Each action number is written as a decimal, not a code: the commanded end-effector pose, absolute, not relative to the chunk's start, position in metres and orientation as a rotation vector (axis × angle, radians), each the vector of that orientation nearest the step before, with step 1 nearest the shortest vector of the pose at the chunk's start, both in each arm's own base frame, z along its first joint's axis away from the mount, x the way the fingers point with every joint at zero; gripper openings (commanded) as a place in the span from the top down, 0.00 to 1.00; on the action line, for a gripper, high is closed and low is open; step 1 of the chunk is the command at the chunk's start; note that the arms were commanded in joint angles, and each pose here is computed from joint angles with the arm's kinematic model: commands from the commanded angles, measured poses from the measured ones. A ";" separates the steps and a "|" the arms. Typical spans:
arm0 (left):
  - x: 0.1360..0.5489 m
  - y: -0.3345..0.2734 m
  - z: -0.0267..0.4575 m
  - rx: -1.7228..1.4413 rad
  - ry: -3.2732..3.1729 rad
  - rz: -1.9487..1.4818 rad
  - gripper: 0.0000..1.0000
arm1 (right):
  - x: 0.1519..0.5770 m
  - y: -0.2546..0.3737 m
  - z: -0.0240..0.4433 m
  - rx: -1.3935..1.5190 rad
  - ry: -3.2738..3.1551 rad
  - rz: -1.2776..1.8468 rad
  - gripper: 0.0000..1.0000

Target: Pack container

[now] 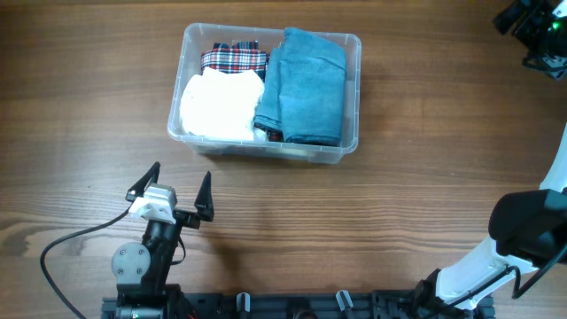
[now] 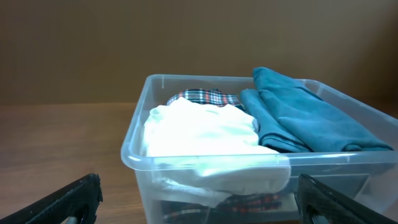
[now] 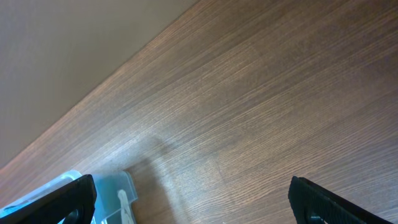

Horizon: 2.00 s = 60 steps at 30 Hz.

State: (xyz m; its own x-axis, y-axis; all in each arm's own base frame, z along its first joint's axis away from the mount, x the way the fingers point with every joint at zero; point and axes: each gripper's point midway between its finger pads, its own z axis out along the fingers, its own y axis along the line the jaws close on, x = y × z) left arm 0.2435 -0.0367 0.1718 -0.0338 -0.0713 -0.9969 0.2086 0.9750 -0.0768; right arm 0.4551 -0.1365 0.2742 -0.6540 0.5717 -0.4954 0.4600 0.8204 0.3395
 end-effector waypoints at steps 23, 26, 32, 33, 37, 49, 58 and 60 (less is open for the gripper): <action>0.243 -0.033 0.160 0.084 1.632 -0.212 0.00 | 0.458 -0.138 0.268 0.772 2.407 0.242 0.00; 0.243 -0.033 0.160 0.084 1.632 -0.212 0.00 | 0.458 -0.138 0.268 0.772 2.407 0.242 0.00; 0.243 -0.033 0.160 0.084 1.632 -0.212 0.00 | 0.458 -0.138 0.266 0.772 2.409 0.242 0.00; 0.243 -0.033 0.160 0.084 1.632 -0.212 0.00 | 0.459 -0.140 0.267 0.771 2.404 0.234 0.00; 0.243 -0.033 0.160 0.085 1.632 -0.211 0.00 | 0.481 -0.153 0.284 0.732 2.293 0.177 0.00; 0.243 -0.033 0.160 0.084 1.632 -0.212 0.00 | 0.472 -0.069 0.360 0.527 2.167 -0.042 0.00; 0.243 -0.033 0.160 0.084 1.632 -0.212 0.00 | 0.391 0.005 0.474 0.359 1.914 0.007 0.00; 0.243 -0.033 0.160 0.085 1.632 -0.212 0.00 | 0.378 0.006 0.482 0.351 1.880 0.031 0.00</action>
